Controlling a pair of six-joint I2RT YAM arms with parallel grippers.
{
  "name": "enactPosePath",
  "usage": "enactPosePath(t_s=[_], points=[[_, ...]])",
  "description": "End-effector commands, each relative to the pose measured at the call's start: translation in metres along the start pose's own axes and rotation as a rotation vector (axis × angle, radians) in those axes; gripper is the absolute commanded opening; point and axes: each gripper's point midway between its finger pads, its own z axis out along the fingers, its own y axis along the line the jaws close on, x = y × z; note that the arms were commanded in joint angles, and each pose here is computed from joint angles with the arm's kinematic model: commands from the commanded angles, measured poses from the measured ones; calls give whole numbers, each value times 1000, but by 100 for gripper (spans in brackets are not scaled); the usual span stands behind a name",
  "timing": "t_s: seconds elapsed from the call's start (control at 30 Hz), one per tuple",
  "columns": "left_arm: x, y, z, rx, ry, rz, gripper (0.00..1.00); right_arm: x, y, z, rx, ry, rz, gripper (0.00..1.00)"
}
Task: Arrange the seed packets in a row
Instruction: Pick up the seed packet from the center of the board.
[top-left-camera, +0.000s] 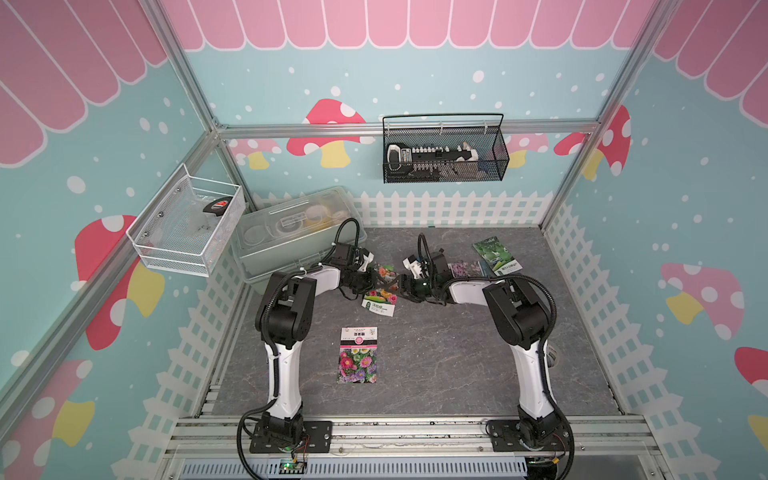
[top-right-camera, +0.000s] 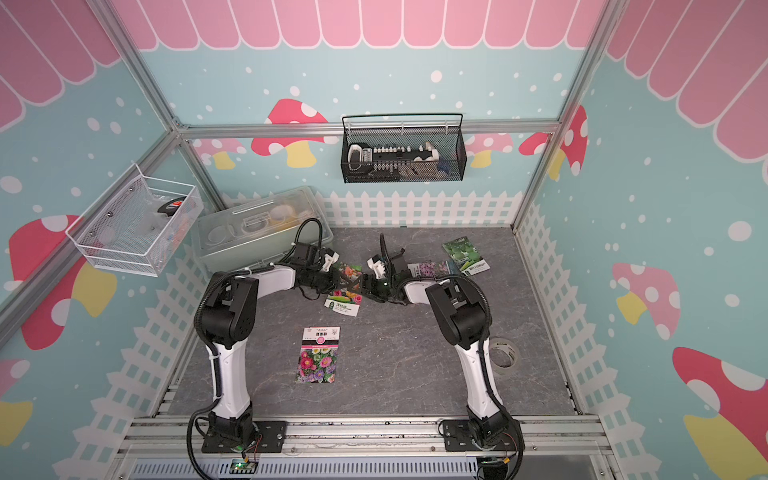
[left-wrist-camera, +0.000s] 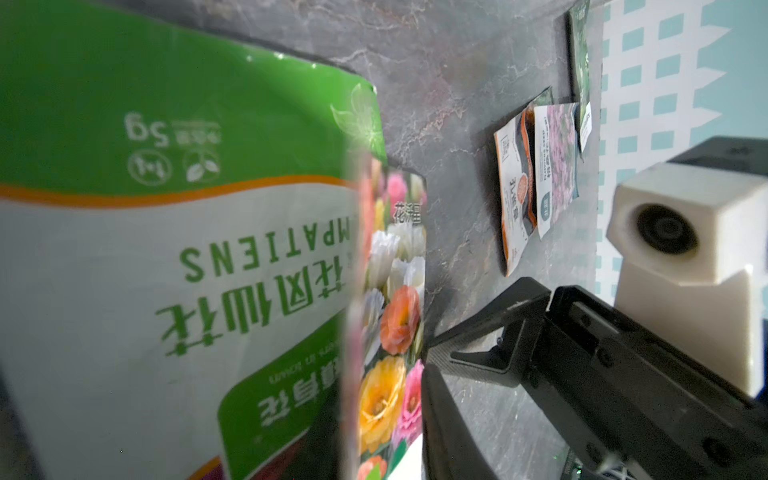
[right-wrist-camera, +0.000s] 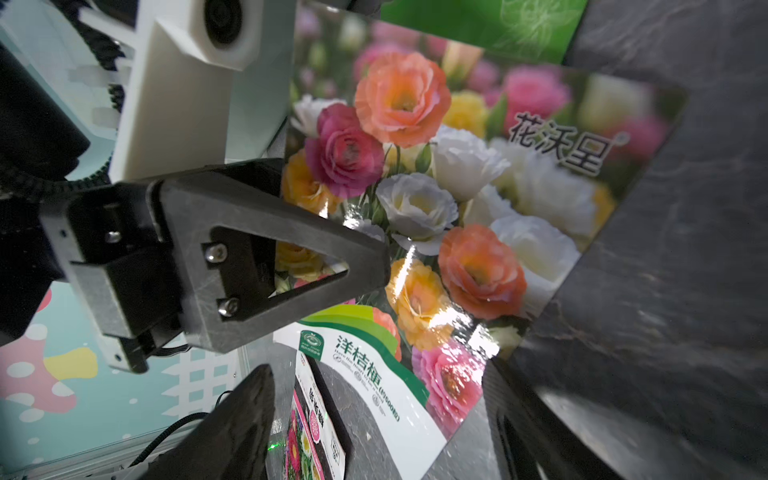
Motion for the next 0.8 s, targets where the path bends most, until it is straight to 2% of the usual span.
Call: enactPosePath(t_s=[0.0,0.03,0.07,0.2,0.4,0.5,0.67,0.77], points=[[0,-10,8,49,14,6,8,26,-30,6,75,54,82,79],[0,-10,7,43,10,8,1,25,-31,3,92,50,75,79],[-2,-11,5,41,3,12,0,24,-31,0,111,44,64,79],[-9,-21,-4,46,-21,27,0,16,-33,-23,169,2,50,79],[-20,-50,-21,109,-63,52,0,0,-25,-63,157,-85,56,80],[-26,-67,-29,162,-101,51,0,-4,-10,-75,109,-101,31,80],[-23,-105,-33,349,-119,24,0,1,6,-78,2,-101,14,81],[-12,-119,-29,389,-97,29,0,-9,36,-86,-163,-150,3,81]])
